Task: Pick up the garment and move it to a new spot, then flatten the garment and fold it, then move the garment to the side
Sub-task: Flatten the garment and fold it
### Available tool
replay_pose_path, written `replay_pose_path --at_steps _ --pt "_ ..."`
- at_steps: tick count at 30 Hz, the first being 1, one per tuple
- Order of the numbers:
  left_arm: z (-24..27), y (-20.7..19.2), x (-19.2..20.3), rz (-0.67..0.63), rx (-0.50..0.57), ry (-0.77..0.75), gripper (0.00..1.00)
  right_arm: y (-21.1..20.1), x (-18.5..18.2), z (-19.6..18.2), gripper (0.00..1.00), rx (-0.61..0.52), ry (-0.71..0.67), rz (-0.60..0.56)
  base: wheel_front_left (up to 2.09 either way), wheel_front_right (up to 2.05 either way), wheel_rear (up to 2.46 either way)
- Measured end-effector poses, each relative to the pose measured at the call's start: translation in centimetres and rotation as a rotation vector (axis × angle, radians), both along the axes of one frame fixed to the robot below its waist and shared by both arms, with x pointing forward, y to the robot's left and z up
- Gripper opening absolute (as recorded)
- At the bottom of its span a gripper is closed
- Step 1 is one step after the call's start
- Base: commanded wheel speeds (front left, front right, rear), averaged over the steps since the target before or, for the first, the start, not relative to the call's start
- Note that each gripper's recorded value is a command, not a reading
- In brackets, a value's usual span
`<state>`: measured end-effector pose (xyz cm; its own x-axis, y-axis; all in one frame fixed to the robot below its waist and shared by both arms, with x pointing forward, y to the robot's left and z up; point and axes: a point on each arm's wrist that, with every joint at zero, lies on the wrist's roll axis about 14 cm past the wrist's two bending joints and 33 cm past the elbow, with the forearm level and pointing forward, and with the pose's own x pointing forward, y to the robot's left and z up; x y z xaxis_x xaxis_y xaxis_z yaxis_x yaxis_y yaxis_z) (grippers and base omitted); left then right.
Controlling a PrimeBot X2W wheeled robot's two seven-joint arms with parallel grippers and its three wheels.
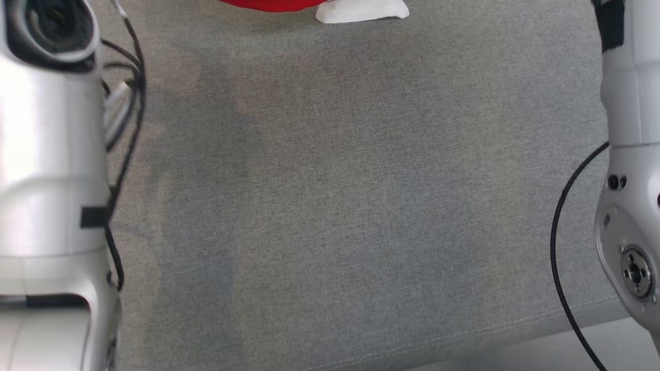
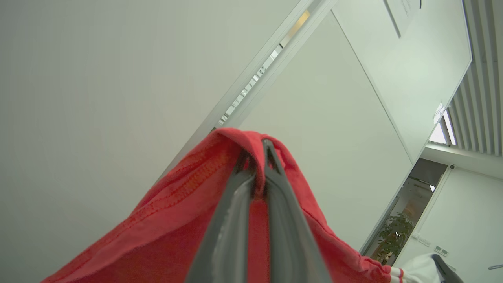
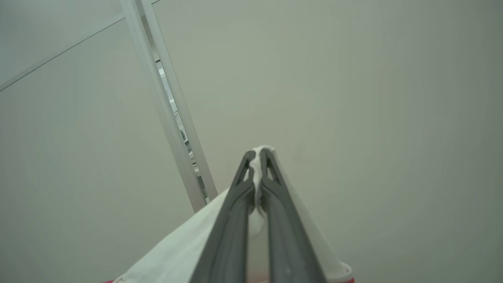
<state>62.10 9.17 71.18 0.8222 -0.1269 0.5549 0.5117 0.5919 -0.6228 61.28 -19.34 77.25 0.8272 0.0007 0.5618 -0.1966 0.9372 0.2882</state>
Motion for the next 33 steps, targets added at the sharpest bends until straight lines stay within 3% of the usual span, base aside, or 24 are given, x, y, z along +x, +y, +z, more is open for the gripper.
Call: replay_pose_path --at_steps 6,12,18,24,33 --pt "-11.2 -2.7 -3.2 -0.092 0.061 0.247 0.0 0.7 -0.5 -12.1 0.0 0.002 0.336 0.085 0.0 0.0 0.0" --pt "-19.1 -3.8 -10.0 -0.176 0.104 0.457 0.0 1.3 -7.7 -24.6 0.0 0.0 0.806 0.245 0.0 0.0 0.0" --pt "-24.3 -2.7 -17.2 -0.245 0.216 0.625 0.0 -0.4 -16.6 -28.1 0.0 -0.032 1.02 0.301 0.0 0.0 0.0" --pt "-26.2 -0.4 -22.5 -0.248 0.264 0.715 0.0 -0.7 -24.3 -28.4 0.0 -0.037 1.12 0.302 0.0 0.0 0.0" --pt "-28.1 0.3 -29.1 -0.317 0.343 0.865 0.0 0.9 -32.0 -29.6 0.0 -0.059 1.296 0.313 0.0 0.0 0.0"
